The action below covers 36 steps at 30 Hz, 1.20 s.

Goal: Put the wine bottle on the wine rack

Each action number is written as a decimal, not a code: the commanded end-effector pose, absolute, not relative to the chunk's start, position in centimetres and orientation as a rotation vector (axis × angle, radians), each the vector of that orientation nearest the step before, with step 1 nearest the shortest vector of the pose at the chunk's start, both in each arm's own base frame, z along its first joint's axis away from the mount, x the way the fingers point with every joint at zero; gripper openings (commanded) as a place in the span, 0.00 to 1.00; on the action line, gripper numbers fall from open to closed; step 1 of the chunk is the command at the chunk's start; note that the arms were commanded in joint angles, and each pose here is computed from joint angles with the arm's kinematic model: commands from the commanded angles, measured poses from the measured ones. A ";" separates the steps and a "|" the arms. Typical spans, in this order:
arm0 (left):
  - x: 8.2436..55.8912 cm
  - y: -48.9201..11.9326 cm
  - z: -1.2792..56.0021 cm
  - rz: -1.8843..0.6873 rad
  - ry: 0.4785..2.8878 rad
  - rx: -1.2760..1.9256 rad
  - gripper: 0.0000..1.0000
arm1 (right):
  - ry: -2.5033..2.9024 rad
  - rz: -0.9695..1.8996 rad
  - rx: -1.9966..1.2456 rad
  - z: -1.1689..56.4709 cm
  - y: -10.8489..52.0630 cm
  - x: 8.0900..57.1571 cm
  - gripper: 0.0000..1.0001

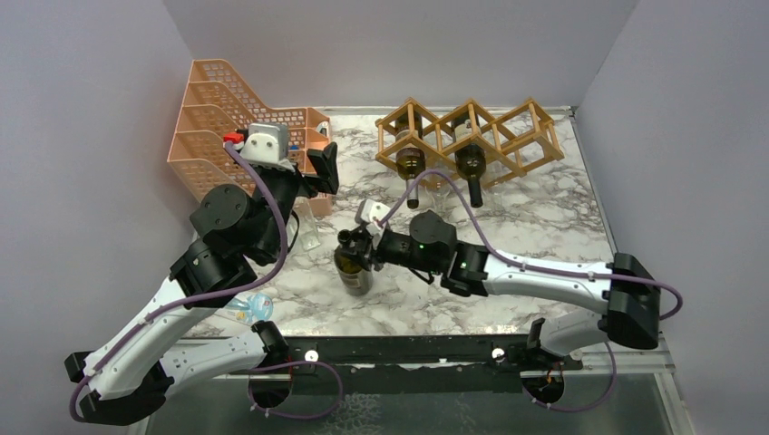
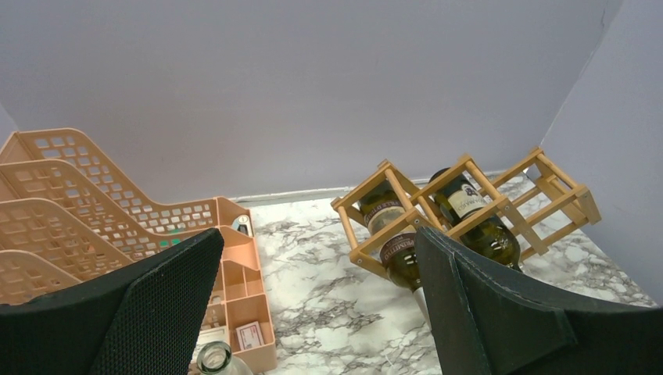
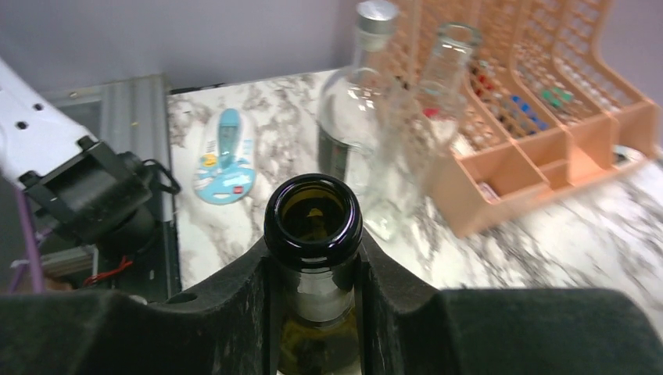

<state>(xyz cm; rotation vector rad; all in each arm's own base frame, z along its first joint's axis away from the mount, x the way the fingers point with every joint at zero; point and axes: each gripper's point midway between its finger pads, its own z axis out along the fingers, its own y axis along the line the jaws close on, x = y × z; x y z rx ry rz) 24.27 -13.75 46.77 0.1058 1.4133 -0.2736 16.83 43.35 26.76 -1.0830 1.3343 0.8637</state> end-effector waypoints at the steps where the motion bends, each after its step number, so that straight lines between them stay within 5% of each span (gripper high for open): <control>1: 24.6 -14.9 45.1 -0.317 1.430 0.100 0.99 | 1.293 0.751 -0.773 33.2 38.3 19.3 0.01; 14: 24.9 -21.7 33.9 -0.521 1.537 0.257 0.99 | 1.470 0.536 -0.394 34.7 26.7 21.2 0.01; 28: 16.2 -30.2 24.1 -0.943 1.441 0.997 0.99 | 1.426 0.605 -0.329 38.6 24.4 20.1 0.01; 36: 17.4 -31.4 22.9 -0.963 1.413 0.934 0.99 | 1.367 0.694 -0.361 40.4 24.2 18.7 0.01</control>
